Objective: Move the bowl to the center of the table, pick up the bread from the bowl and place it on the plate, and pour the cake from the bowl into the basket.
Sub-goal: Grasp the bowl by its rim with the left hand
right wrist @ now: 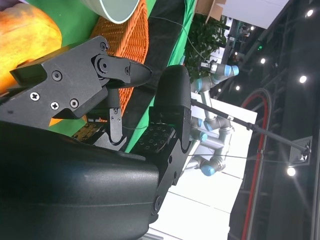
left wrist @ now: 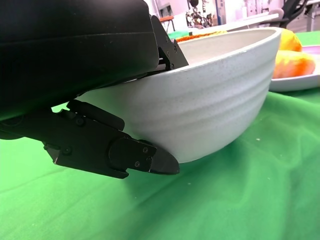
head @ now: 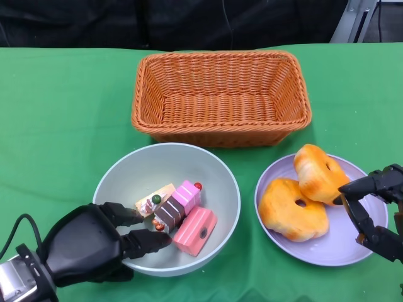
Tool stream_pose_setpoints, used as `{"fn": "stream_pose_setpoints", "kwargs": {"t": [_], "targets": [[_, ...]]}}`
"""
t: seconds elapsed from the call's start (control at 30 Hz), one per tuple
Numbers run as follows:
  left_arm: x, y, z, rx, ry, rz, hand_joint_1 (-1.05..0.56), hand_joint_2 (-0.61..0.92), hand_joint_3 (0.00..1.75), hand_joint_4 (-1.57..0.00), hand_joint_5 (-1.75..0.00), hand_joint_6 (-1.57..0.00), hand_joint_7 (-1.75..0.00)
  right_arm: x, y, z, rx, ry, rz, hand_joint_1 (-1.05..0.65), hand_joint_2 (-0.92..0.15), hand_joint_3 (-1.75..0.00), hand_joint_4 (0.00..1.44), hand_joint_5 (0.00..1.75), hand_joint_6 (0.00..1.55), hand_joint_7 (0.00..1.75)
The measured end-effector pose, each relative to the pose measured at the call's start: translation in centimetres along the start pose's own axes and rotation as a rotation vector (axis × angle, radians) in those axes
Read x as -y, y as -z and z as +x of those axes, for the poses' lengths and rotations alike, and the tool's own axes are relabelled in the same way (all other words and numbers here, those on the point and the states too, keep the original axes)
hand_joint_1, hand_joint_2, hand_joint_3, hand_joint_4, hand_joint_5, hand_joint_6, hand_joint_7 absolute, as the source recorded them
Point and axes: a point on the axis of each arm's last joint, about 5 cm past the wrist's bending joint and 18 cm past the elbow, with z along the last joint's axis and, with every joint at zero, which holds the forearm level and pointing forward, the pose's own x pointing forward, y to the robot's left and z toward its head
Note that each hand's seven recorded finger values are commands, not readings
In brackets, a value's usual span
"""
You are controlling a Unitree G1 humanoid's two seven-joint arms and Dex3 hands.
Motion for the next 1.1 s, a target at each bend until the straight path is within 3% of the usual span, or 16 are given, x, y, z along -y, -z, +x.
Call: {"fn": "stream_pose_setpoints", "kwargs": {"t": [0.47,0.7,1.1], "targets": [[-0.14,-0.12,0.34,-0.012,0.022,0.024,-0.45,0.92,0.06,-0.87,-0.05,-0.8,-0.04,-0.08,0.04,0.34,-0.002,0.008,-0.006,-0.12,-0.55,-0.85,0.81,1.18,0.82,0.92],[-0.14,-0.26,0.46,-0.015,0.015,0.03,-0.39,0.92,0.09,-0.91,-0.06,-0.85,-0.04,-0.11,0.04,0.33,-0.003,0.004,-0.006,-0.14,-0.6,-0.73,0.79,1.18,0.82,0.92],[0.45,-0.71,0.66,0.006,-0.038,-0.013,-0.33,0.92,0.12,-1.03,-0.12,-0.99,-0.08,-0.14,-0.02,0.33,0.01,0.002,-0.015,-0.17,-0.6,-0.72,0.81,1.17,0.83,0.92]]}}
